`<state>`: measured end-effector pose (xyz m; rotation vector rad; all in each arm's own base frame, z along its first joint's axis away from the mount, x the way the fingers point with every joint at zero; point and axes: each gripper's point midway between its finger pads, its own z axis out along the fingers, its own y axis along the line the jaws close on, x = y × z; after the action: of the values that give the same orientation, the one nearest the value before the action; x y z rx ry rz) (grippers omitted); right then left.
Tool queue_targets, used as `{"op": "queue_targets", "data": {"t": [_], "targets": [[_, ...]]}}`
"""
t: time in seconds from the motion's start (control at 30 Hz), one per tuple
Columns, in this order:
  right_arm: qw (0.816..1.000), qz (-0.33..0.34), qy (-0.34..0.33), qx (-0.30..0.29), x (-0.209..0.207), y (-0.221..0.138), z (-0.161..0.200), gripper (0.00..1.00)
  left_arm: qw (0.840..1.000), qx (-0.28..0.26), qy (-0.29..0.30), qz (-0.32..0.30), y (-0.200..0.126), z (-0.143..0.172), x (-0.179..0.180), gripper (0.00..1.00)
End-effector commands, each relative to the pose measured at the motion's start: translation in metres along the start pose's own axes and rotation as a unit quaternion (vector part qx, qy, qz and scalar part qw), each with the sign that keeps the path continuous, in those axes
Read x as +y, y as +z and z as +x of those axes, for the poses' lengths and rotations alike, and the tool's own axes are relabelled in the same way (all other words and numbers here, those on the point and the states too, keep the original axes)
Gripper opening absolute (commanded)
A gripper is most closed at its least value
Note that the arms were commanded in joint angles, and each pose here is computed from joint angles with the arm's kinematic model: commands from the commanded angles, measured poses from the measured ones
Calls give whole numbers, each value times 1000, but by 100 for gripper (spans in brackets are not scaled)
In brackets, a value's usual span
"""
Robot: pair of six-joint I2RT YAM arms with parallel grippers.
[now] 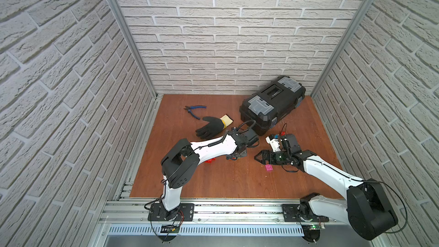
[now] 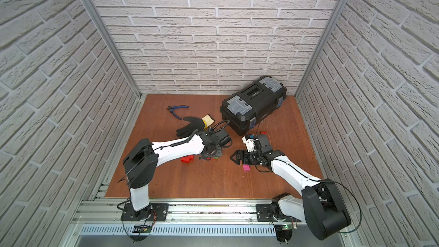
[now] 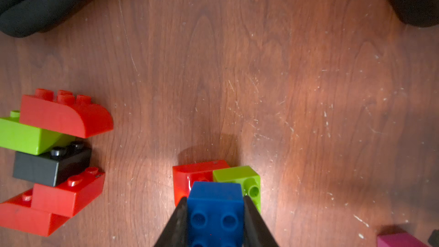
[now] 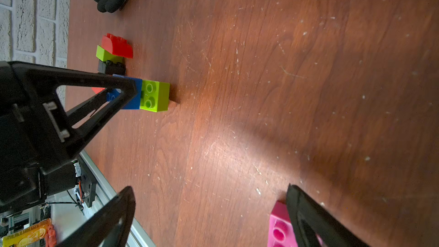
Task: Assemble the letter s with lego
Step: Assemble the lego brick with the lego brick.
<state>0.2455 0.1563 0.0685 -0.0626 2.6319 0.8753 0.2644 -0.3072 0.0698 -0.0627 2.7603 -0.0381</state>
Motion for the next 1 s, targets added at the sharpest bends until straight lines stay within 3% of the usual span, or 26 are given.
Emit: {"op": "queue_targets", "data": {"t": [0.0,0.2,0.97], "targets": [[1000,-9,3,-9,1,0,-4,100,999,14,13,-27,6,11,13,29],[1000,-8,4,-10,1,0,-3,100,999,-11,19,-26,-9,-4,11,29],[1000,-14,6,-9,2,2,-5,100,1000,-21,19,-6,-17,-11,2,29]]}}
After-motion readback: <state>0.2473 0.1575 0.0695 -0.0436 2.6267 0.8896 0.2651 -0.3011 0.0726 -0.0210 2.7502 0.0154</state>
